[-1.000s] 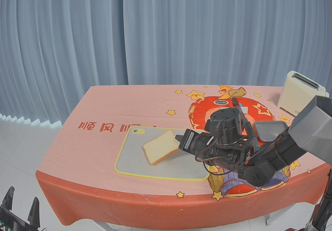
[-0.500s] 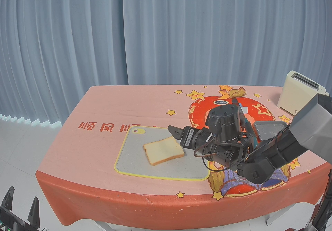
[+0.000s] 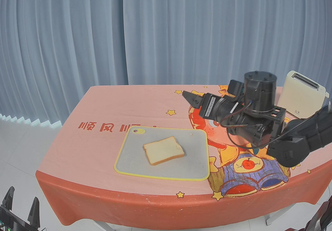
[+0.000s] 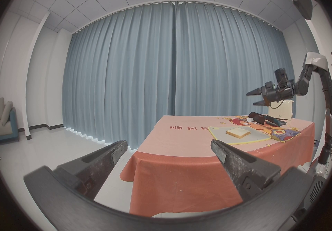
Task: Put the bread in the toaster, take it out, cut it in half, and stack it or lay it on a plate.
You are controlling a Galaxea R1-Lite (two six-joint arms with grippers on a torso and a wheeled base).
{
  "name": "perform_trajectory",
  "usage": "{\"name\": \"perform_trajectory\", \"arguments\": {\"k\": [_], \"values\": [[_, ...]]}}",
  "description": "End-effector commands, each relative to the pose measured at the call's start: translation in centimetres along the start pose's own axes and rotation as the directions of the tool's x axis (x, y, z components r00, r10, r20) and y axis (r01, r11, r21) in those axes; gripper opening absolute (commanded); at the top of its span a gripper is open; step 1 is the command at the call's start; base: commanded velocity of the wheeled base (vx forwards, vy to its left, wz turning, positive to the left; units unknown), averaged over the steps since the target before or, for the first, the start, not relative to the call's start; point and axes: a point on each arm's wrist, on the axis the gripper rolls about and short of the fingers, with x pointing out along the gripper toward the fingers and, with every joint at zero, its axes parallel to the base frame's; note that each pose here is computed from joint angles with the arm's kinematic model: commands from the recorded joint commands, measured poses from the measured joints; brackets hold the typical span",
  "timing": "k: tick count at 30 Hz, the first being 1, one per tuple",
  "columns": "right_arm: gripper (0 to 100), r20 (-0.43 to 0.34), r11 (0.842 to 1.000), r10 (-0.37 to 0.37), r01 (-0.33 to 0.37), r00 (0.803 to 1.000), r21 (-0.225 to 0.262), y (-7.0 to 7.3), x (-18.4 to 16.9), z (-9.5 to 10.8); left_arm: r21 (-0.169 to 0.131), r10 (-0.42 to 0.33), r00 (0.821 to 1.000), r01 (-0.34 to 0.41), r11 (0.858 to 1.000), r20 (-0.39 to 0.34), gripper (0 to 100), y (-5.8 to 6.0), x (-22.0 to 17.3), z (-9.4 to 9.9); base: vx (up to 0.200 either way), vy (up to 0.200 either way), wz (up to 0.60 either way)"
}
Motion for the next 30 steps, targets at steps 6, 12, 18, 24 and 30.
{"name": "perform_trajectory", "arguments": {"k": [6, 12, 18, 24, 30], "values": [[100, 0.133, 0.994, -0.02, 0.034, 0.991, -0.105, -2.1, -5.8, 4.4, 0.002, 0.001, 1.0, -0.001, 1.0, -0.017, 100, 0.0, 0.1, -0.5, 0.0, 0.0, 0.0], [100, 0.169, 0.993, -0.013, 0.033, 0.986, -0.112, -2.4, -7.4, 5.6, 0.0, 0.001, 1.0, -0.001, 1.0, -0.017, 100, 0.0, 0.1, -0.5, 0.0, 0.0, 0.0], [100, 0.15, 0.973, -0.054, 0.085, 0.987, -0.214, -3.4, -7.1, 4.9, 0.0, 0.001, 1.0, -0.001, 1.0, -0.017, 100, 0.0, 0.1, -0.5, 0.0, 0.0, 0.0], [100, 0.134, 0.969, -0.067, 0.096, 0.989, -0.226, -3.7, -6.7, 4.6, 0.002, 0.001, 1.0, -0.001, 1.0, -0.017, 100, 0.0, 0.1, -0.5, 0.0, 0.0, 0.0], [100, 0.196, 0.967, -0.071, 0.116, 0.978, -0.226, -3.3, -6.4, 7.7, 0.002, 0.002, 1.0, -0.002, 1.0, -0.017, 100, 0.0, 0.1, -0.5, 0.0, 0.0, 0.0]]}}
